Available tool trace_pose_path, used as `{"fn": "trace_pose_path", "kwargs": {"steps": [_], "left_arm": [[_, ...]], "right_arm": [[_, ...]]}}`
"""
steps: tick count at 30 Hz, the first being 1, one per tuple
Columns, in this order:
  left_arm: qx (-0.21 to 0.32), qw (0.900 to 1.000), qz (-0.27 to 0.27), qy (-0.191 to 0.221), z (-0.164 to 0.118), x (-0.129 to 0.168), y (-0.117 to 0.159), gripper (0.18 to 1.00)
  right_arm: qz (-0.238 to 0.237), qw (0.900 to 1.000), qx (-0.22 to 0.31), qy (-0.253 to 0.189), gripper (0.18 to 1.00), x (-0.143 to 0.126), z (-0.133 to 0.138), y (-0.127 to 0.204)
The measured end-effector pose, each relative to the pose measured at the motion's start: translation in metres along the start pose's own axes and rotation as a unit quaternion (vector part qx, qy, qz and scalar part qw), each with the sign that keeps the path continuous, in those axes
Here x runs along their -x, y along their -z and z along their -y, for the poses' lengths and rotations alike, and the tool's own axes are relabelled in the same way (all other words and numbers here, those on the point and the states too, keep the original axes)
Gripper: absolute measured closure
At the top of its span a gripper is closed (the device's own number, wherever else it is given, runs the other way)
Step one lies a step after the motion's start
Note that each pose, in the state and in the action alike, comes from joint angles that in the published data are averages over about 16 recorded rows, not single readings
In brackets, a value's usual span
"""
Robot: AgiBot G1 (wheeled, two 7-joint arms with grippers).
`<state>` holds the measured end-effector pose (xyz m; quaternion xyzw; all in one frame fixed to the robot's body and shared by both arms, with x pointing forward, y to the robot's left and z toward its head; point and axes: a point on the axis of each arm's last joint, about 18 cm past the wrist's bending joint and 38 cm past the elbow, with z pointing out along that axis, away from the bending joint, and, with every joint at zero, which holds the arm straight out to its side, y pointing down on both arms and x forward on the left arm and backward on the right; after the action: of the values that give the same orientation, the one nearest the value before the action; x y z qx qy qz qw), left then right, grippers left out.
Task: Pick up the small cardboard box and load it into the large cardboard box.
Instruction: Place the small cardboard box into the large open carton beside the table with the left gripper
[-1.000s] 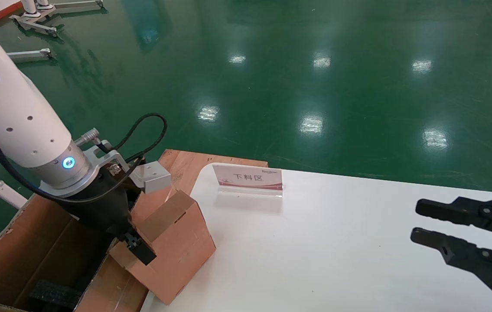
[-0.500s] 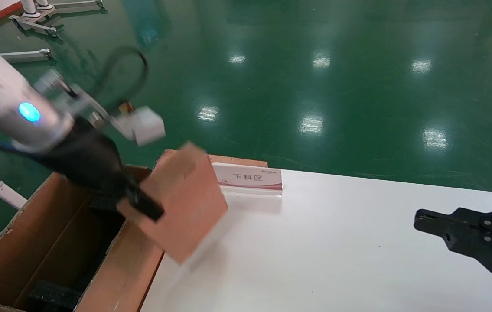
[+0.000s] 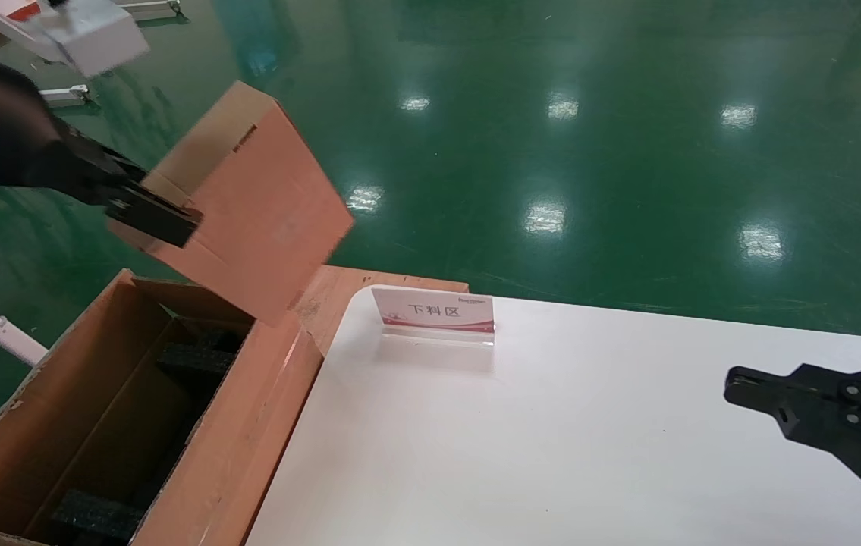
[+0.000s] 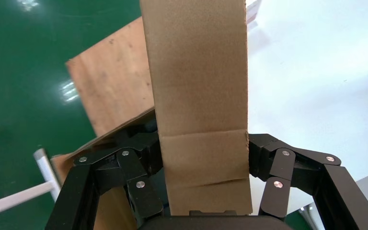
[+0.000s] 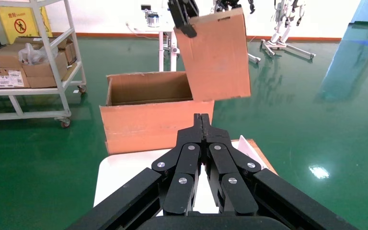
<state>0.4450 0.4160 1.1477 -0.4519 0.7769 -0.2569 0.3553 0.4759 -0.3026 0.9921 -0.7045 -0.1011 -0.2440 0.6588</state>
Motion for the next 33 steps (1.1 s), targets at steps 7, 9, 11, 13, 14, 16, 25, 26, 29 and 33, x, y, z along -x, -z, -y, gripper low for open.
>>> {"fn": "trace_pose_path", "kwargs": {"steps": [7, 9, 11, 13, 14, 16, 25, 26, 29, 33], "left_arm": [[0.016, 0.9994, 0.032, 0.004, -0.011, 0.020, 0.020, 0.906], [0.027, 0.9988, 0.040, 0.008, -0.017, 0.026, 0.024, 0.907], [0.041, 0.9980, 0.046, 0.014, -0.023, 0.031, 0.026, 0.907], [0.055, 0.9969, 0.051, 0.023, -0.030, 0.036, 0.028, 0.907], [0.064, 0.9962, 0.053, 0.027, -0.034, 0.038, 0.028, 0.907], [0.081, 0.9945, 0.055, 0.036, -0.042, 0.043, 0.028, 0.907], [0.154, 0.9826, 0.052, 0.089, -0.083, 0.057, 0.019, 0.909], [0.160, 0.9812, 0.051, 0.095, -0.087, 0.058, 0.017, 0.909], [0.176, 0.9770, 0.048, 0.109, -0.099, 0.061, 0.013, 0.909], [0.189, 0.9728, 0.045, 0.127, -0.114, 0.064, 0.006, 0.909]], "right_arm": [[0.000, 1.000, 0.000, 0.000, 0.988, 0.000, 0.000, 0.000], [0.000, 1.000, 0.000, 0.000, 0.988, 0.000, 0.000, 0.000], [0.000, 1.000, 0.000, 0.000, 0.988, 0.000, 0.000, 0.000], [0.000, 1.000, 0.000, 0.000, 0.987, 0.000, 0.000, 0.000], [0.000, 1.000, 0.000, 0.000, 0.987, 0.000, 0.000, 0.000], [0.000, 1.000, 0.000, 0.000, 0.986, 0.000, 0.000, 0.000], [0.000, 1.000, 0.000, 0.000, 0.956, 0.000, 0.000, 0.000], [0.000, 1.000, 0.000, 0.000, 0.948, 0.000, 0.000, 0.000], [0.000, 1.000, 0.000, 0.000, 0.924, 0.000, 0.000, 0.000], [0.000, 1.000, 0.000, 0.000, 0.871, 0.000, 0.000, 0.000]]}}
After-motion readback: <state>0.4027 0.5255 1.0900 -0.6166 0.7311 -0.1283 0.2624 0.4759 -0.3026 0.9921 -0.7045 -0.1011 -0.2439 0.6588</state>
